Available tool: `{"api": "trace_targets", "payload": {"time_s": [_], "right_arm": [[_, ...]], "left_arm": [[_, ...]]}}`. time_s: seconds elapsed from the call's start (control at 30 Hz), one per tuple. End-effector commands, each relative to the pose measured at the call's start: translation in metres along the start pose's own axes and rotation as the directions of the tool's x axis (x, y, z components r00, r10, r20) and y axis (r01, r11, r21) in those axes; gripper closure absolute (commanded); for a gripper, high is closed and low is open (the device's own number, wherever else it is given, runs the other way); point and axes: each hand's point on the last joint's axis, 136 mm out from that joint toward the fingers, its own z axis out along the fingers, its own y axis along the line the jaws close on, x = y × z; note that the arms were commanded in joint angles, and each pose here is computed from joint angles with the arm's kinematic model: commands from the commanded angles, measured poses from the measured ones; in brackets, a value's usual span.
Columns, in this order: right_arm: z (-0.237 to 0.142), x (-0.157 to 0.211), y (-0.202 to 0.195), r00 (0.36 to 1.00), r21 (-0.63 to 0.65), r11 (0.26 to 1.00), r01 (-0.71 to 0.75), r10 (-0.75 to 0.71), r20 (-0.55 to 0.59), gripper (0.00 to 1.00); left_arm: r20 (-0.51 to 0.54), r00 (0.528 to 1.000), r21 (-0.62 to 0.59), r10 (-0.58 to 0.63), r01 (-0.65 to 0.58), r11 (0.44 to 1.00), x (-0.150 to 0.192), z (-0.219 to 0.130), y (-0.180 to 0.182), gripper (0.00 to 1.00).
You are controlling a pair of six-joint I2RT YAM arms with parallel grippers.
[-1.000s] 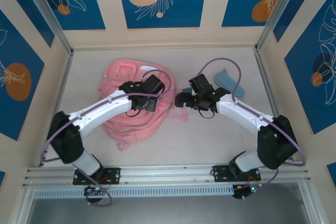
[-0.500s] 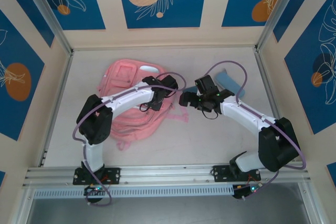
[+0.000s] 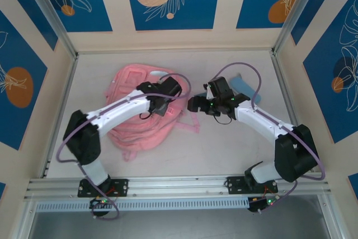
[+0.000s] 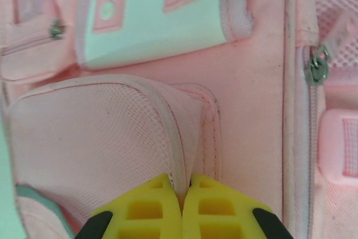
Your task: Pack the student bag
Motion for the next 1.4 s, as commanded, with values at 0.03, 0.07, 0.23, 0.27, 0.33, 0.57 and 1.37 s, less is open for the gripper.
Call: {"api": "trace_targets", "payload": {"time_s": [0.03,0.07,0.23,0.27,0.33,0.57,1.37], "right_arm": [[0.0,-0.022,0.058,0.99,-0.233,0.962,0.141,-0.142,0.01,0.12],[0.0,-0.026,0.066,0.987,-0.26,0.953,0.157,-0.159,0.013,0.12],[0.014,-0.034,0.099,0.971,-0.395,0.893,0.216,-0.24,-0.012,0.17],[0.017,-0.033,0.103,0.967,-0.411,0.884,0.224,-0.254,-0.02,0.2],[0.022,-0.029,0.11,0.958,-0.432,0.868,0.242,-0.285,-0.036,0.28],[0.038,-0.011,0.108,0.942,-0.46,0.855,0.239,-0.319,-0.104,0.43],[0.052,0.02,0.107,0.894,-0.524,0.799,0.293,-0.424,-0.147,0.62]], "left_arm": [[0.176,0.984,0.061,-0.023,0.012,0.998,-0.022,-0.041,0.016,1.0],[0.188,0.982,0.071,-0.033,0.02,0.997,-0.022,-0.045,0.018,1.0],[0.233,0.968,0.125,-0.09,0.062,0.99,-0.024,-0.058,0.027,1.0],[0.239,0.966,0.134,-0.101,0.07,0.989,-0.024,-0.06,0.028,1.0],[0.239,0.964,0.155,-0.12,0.084,0.984,-0.024,-0.059,0.029,1.0],[0.234,0.958,0.159,-0.164,0.128,0.979,-0.022,-0.054,0.035,1.0],[0.218,0.957,0.189,-0.194,0.153,0.97,-0.024,-0.047,0.033,1.0]]}}
